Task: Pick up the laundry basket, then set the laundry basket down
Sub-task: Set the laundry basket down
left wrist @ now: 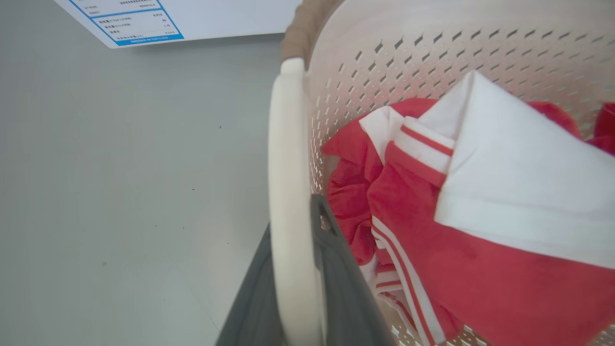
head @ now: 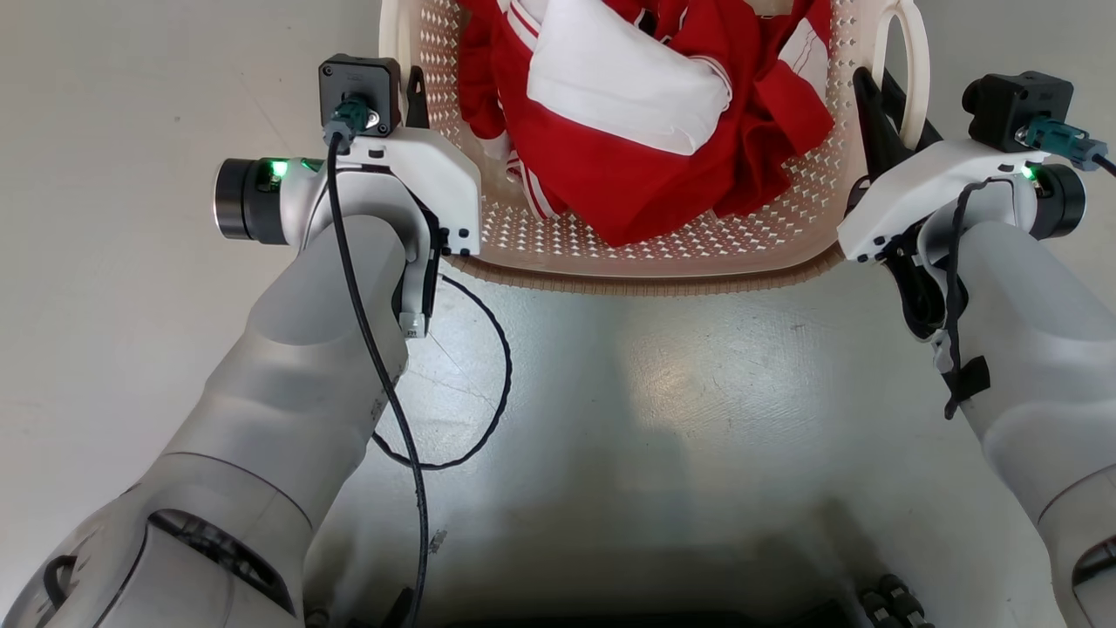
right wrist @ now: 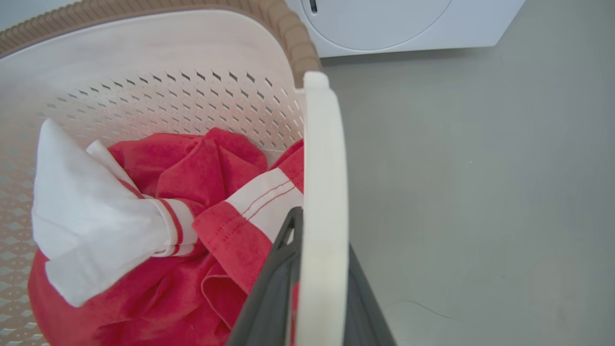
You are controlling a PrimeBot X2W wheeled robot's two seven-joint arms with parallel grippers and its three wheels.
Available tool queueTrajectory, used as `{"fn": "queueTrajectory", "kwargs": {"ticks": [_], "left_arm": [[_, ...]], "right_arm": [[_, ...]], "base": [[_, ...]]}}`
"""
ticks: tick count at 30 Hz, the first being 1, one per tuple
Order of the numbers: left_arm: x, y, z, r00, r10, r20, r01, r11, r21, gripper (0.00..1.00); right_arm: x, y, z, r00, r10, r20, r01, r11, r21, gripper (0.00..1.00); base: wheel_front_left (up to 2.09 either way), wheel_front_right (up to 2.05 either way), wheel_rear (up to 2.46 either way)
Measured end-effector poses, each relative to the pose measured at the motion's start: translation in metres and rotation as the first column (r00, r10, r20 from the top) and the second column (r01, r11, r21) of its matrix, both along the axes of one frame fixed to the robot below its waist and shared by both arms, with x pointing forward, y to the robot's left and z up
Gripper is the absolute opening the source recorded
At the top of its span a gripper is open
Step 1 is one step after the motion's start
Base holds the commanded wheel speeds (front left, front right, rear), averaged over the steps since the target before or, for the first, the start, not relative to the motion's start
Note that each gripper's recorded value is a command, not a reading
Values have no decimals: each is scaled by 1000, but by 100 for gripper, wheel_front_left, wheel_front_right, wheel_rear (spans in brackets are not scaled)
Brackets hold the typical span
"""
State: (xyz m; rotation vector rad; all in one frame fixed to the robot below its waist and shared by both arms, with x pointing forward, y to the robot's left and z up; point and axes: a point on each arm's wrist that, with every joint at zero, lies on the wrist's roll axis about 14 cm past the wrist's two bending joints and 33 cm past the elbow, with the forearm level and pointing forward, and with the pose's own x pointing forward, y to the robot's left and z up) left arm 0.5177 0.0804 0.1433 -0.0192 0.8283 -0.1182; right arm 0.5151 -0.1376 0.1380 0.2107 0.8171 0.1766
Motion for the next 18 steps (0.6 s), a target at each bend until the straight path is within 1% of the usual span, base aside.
{"fn": "queueTrajectory", "kwargs": {"ticks": [18], "left_arm": [[-1,0,-5,1000,-5,-3,5,1000,3,0]], "right_arm": [[-2,-1,-5,1000,-3,-8,3,1000,-3,0]], "base": [[0,0,0]]}}
